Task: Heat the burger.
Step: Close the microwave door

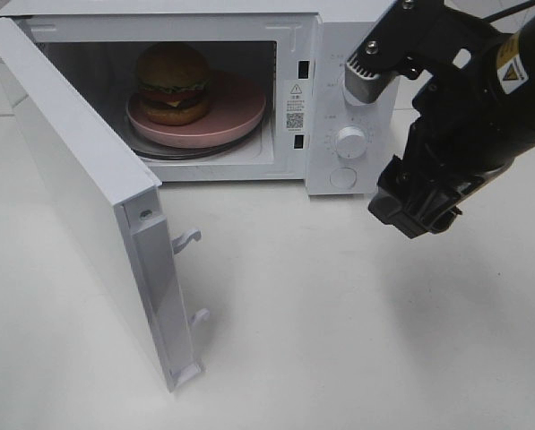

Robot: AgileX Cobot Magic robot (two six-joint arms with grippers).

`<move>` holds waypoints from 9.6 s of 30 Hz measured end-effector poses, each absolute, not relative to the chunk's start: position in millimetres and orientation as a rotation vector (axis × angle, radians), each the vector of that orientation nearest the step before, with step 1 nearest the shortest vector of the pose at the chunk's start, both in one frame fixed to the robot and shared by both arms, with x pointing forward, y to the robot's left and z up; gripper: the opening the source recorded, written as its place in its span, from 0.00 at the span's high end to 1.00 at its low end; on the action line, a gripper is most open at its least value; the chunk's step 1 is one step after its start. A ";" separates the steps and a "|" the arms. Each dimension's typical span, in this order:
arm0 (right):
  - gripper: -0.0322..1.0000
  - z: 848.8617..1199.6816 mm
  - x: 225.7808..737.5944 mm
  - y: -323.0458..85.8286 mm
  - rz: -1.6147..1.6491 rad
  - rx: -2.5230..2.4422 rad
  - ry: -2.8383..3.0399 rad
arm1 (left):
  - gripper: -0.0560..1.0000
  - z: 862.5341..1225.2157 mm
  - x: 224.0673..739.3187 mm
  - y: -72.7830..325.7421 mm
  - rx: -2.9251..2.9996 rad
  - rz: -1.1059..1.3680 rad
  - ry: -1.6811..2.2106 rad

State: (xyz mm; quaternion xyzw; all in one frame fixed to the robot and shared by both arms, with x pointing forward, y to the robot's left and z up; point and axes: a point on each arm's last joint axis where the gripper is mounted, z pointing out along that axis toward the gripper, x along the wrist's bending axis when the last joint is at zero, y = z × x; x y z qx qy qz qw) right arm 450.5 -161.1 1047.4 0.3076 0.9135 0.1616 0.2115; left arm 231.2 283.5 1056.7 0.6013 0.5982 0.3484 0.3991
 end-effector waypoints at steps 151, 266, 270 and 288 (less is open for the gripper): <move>0.24 1048.2 231.7 -306.5 0.877 1.559 1.576 | 0.80 1081.4 291.2 295.6 1.412 0.948 1.514; 0.24 1048.2 231.7 -306.5 0.877 1.559 1.576 | 0.95 951.5 553.0 39.2 1.495 0.842 1.138; 0.24 1048.2 231.7 -306.4 0.878 1.559 1.577 | 0.95 952.1 560.0 30.1 1.498 0.806 1.154; 0.24 1048.2 231.7 -306.3 0.880 1.559 1.577 | 0.95 960.6 565.3 5.6 1.550 0.759 1.096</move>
